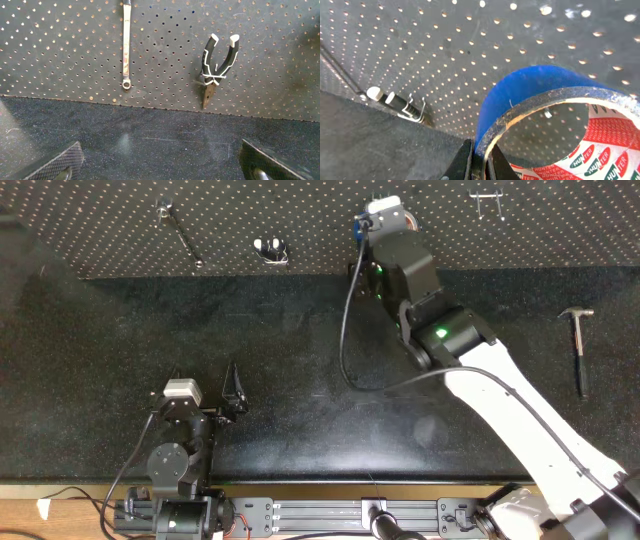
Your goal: Place Tools Onto Pegboard
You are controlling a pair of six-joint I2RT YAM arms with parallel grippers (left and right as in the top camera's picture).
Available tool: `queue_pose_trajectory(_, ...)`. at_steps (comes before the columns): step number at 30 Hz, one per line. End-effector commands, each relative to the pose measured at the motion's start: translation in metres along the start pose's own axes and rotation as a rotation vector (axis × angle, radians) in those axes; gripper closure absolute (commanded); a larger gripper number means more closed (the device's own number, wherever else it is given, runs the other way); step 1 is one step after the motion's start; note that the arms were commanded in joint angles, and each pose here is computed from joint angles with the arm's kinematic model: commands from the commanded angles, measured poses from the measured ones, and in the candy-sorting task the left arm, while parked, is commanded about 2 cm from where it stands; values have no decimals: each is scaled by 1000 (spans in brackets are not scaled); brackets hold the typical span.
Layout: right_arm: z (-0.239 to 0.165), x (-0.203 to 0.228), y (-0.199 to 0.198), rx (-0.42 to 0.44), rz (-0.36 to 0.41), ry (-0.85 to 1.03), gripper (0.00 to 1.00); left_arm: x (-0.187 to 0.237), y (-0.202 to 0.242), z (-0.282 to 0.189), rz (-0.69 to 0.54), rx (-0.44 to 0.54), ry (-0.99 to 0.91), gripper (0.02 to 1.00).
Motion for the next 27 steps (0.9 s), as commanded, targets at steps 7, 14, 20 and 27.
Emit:
queue_pose_trajectory(7,30,-2,-8,79,-49,-65,925,1,-1,0,12,8,1,20)
queue_pose_trajectory(14,41,3,-7,77,-48,-68,923,1,-1,0,12,8,1,23)
queue_pose_trajectory(20,41,1,-6,75,-48,-74,831,1,-1,0,12,8,1,23)
queue_pose_trajectory(27,40,19,-9,81,-45,8,706,1,-1,0,12,8,1,23)
Point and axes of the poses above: each gripper's point midway between its finger pads, its own z axis out along the fingers, its own y axis along the line the jaws close on, x = y × z, the point moved 2 cm from there along -z, back along the fingers, and after that the axes turned 5 degrees about z, right-handed, at the moved point
